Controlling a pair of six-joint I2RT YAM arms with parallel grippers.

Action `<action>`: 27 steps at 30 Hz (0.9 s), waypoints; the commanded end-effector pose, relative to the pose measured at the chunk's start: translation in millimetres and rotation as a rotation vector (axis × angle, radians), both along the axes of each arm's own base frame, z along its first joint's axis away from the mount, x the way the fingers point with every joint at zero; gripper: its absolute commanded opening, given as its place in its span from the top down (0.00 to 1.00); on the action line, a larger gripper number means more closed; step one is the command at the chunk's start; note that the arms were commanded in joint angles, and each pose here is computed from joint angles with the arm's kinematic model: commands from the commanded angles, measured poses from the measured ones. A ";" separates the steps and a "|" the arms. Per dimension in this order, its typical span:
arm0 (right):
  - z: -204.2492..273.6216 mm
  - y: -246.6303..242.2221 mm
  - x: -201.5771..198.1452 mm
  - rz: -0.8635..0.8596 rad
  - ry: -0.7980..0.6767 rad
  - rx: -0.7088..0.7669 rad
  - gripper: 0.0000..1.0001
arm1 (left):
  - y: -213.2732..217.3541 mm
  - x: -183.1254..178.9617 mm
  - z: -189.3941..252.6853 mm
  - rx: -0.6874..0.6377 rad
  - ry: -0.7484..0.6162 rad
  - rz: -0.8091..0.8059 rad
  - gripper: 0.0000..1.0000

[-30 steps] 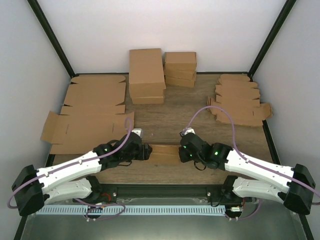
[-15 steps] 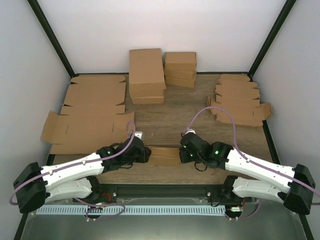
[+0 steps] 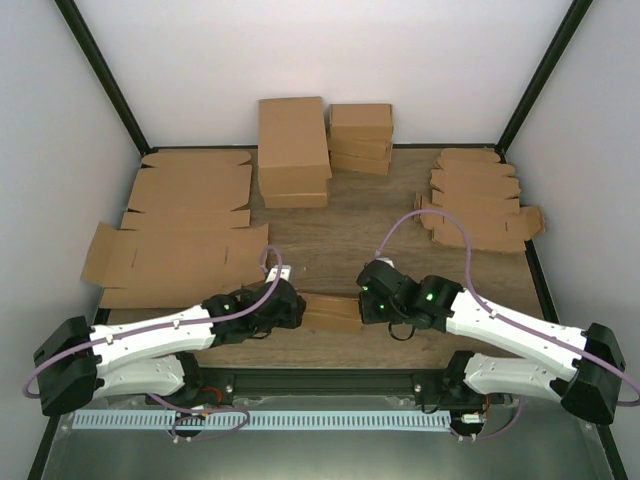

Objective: Fold the paper box

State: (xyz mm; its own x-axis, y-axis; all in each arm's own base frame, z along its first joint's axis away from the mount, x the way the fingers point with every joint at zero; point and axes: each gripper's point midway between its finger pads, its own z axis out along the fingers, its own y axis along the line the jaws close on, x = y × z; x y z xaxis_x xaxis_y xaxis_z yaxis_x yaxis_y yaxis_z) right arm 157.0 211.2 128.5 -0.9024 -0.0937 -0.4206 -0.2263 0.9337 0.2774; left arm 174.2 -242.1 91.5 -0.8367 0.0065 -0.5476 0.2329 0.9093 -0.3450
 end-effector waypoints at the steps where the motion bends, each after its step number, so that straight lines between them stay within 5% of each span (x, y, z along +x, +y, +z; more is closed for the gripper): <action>1: 9.7 10.3 1.5 -0.061 0.034 0.072 0.96 | 7.8 -5.8 -14.4 0.071 0.038 0.009 0.50; 27: 20.5 31.6 0.1 -0.097 0.094 0.188 0.96 | 3.1 -5.6 -12.2 0.105 0.028 0.002 0.53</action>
State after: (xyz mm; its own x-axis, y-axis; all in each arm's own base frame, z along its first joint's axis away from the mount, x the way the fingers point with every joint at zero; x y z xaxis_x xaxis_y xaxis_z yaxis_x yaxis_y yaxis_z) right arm 155.7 214.4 124.1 -0.9367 0.0464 -0.3472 -0.0809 0.9357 0.3433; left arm 175.2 -244.2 91.3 -0.8357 0.0175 -0.5489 0.2184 0.9277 -0.3029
